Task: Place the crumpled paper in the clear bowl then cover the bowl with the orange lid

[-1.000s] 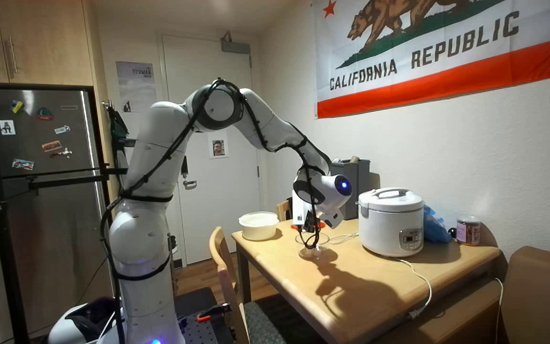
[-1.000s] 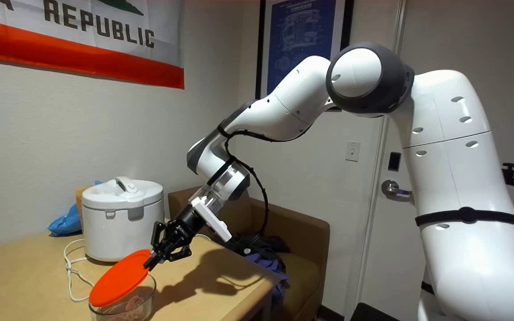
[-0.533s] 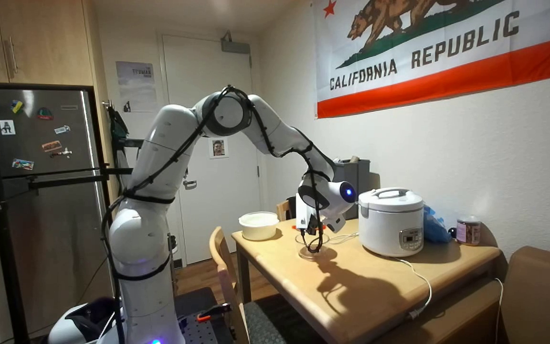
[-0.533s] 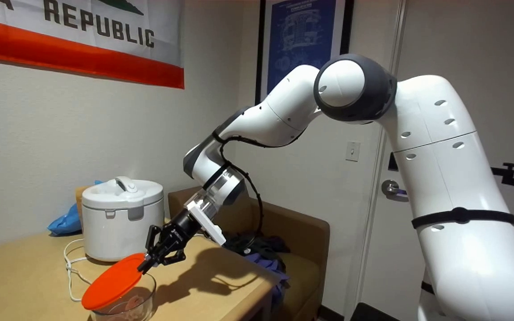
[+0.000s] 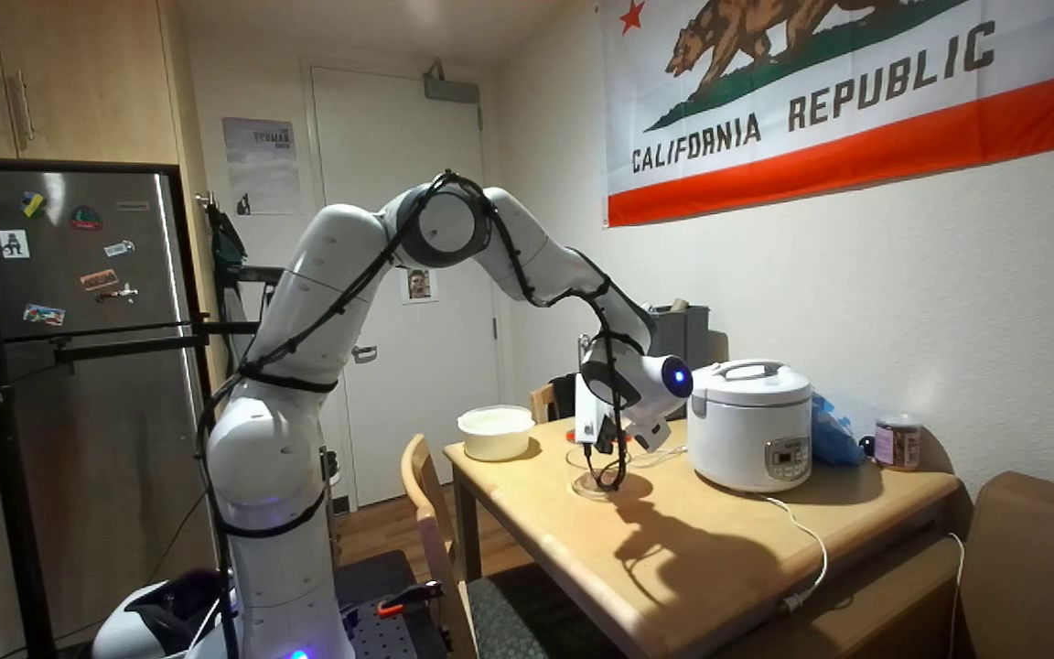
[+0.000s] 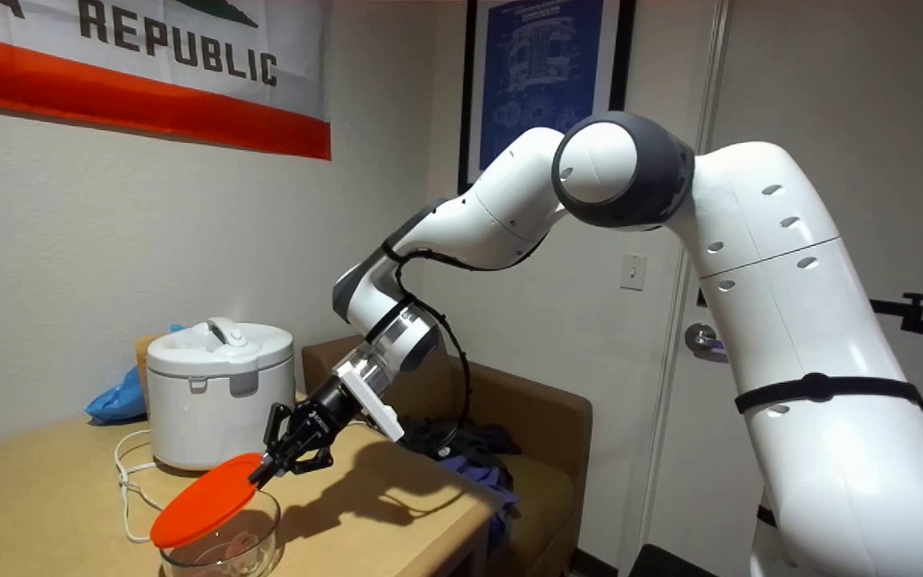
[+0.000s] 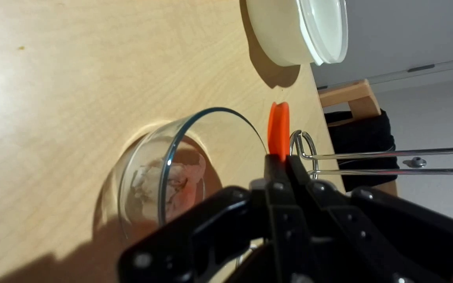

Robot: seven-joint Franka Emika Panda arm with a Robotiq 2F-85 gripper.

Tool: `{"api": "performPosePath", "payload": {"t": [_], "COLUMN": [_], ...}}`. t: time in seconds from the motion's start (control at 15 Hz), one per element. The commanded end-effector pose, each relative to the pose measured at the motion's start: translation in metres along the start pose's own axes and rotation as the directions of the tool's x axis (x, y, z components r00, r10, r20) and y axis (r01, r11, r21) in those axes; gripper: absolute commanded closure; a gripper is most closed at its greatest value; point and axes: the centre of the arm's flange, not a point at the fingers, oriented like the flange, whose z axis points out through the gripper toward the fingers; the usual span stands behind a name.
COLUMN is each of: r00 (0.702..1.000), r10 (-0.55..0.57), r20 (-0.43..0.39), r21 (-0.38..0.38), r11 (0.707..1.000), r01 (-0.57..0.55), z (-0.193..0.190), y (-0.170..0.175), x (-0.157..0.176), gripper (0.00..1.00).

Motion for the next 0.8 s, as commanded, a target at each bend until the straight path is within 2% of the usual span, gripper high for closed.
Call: {"api": "performPosePath", "payload": {"t": [0.0,0.73], "r00": [1.000,0.999], "r10": [0.003,0.033], "r20": [0.014,0.037], "r21": [0.044,0.056], "r11": [0.999,0.998], "r01": [-0.004,-0.035], "z": [-0.004,0.002], "y": [0.011,0.034], "x": [0.007,0.010], "gripper": [0.96,0.96]}}
